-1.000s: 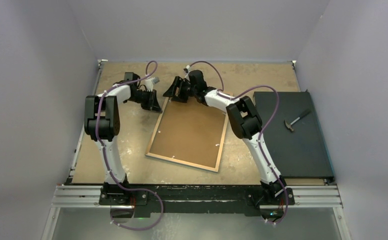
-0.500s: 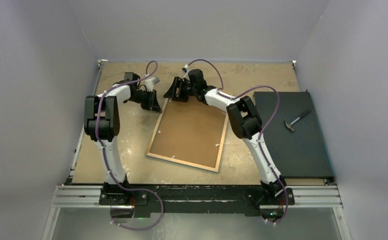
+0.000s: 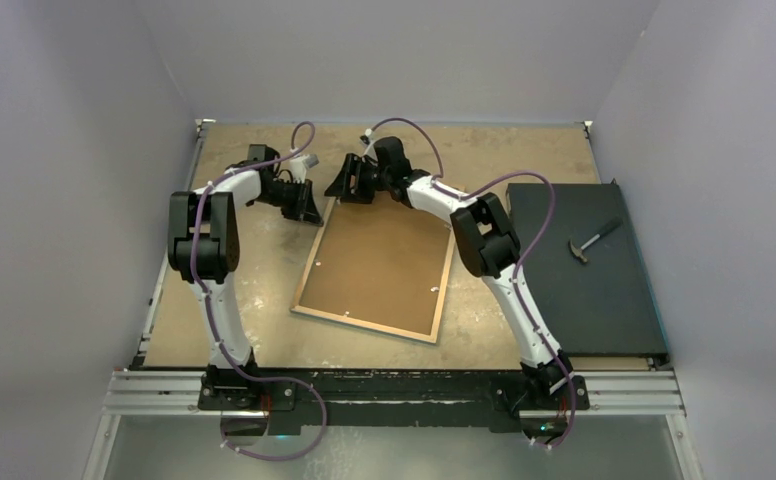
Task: Put the photo into the frame
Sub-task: Install the photo frame at the center of the board.
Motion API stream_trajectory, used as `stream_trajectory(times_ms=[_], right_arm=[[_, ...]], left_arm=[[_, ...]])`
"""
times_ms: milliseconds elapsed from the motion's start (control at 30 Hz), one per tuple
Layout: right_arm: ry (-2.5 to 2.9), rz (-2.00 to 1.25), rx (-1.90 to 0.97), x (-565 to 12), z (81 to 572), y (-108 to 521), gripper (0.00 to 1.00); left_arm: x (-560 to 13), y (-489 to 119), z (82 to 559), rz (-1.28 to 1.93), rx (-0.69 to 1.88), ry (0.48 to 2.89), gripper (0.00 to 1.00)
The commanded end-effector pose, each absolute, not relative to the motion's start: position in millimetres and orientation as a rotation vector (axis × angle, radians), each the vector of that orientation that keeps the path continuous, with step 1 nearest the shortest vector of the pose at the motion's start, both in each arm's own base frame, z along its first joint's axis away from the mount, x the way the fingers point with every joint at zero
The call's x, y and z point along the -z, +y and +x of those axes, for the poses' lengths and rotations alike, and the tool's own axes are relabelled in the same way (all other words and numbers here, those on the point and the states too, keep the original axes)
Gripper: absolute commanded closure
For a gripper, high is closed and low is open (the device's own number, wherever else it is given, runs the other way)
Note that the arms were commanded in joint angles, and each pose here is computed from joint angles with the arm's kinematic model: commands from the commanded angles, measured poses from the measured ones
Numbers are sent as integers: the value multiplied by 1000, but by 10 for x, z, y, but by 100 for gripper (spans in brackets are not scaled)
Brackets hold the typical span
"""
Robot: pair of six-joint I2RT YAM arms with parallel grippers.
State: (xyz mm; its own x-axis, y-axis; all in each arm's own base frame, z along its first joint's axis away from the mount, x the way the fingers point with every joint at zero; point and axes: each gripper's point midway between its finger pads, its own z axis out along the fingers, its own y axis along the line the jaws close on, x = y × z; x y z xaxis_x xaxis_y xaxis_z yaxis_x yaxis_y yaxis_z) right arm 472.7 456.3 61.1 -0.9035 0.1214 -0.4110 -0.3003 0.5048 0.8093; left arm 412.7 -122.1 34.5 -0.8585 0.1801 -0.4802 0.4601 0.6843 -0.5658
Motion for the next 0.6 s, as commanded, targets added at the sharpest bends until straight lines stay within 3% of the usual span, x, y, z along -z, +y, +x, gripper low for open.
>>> stream_trajectory(times_ms=[0,567], right_arm=[[2374,-265,-1442,-504,4420,4805,36],[2308,-591,-1499,-562,4173,4955,37]], left_arm=[[-244,-1251,3993,543,974,2551,95],[-267,-1246,3939,565,984,2555,95]])
